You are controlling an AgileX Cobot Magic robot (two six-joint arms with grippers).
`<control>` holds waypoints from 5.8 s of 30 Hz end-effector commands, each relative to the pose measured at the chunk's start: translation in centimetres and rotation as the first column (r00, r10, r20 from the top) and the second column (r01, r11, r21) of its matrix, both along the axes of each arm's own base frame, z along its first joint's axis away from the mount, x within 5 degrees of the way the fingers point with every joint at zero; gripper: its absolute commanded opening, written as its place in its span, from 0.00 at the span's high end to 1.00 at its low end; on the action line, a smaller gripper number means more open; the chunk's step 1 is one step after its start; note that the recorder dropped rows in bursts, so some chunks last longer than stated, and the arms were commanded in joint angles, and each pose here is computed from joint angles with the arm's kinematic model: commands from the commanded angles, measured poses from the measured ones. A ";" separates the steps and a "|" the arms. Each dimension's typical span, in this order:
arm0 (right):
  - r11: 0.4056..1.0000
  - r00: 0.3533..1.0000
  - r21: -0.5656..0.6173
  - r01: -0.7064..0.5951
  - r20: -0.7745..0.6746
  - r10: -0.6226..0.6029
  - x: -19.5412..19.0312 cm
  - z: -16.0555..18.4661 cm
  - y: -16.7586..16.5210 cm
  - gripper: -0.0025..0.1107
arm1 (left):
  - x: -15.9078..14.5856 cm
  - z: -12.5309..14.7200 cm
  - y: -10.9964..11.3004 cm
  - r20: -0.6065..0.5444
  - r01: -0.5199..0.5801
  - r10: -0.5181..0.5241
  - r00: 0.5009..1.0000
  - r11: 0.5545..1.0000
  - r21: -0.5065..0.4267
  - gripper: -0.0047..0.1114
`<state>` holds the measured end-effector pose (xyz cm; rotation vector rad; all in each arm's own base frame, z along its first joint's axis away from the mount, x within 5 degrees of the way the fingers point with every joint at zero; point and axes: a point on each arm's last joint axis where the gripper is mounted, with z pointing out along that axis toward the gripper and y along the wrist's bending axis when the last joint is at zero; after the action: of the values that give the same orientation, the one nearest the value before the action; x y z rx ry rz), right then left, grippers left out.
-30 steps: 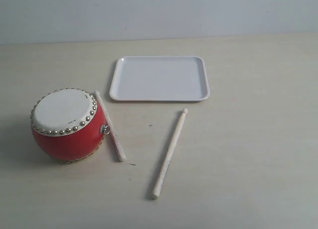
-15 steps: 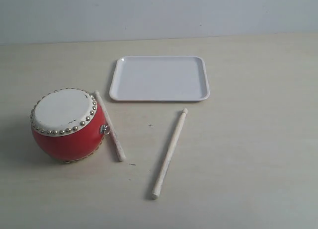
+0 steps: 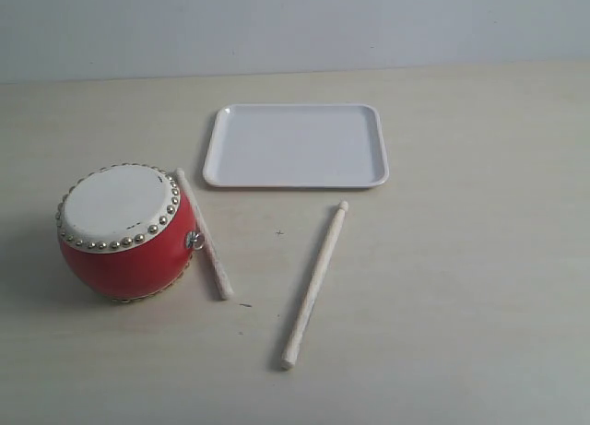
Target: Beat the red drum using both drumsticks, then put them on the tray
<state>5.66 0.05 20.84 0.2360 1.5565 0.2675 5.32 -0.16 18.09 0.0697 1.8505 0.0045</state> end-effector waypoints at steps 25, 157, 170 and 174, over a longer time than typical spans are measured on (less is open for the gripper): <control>0.991 0.975 0.123 -0.060 0.218 0.032 1.0 6.3 0.3 0.42 | 0.0 0.0 0.0 0.008 0.000 0.000 1.000 1.000 -0.001 0.96; 0.746 0.063 -0.023 -0.666 -0.998 0.026 18.9 -4.4 30.4 0.57 | 0.0 0.0 -0.1 0.008 0.011 -0.011 1.000 1.000 -0.001 0.96; 0.606 0.045 0.042 -0.794 -0.991 0.128 20.7 -6.5 33.8 0.57 | 0.0 0.0 -0.1 0.008 0.011 -0.011 1.000 1.000 -0.001 0.96; 0.606 0.045 0.038 -0.795 -0.992 0.121 20.8 -7.5 33.9 0.57 | 0.0 0.0 -0.1 0.008 0.011 -0.011 1.000 1.000 -0.001 0.96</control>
<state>26.29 33.66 13.75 -0.8889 2.9529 0.1771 5.32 -0.18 18.09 0.0747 1.8504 0.0033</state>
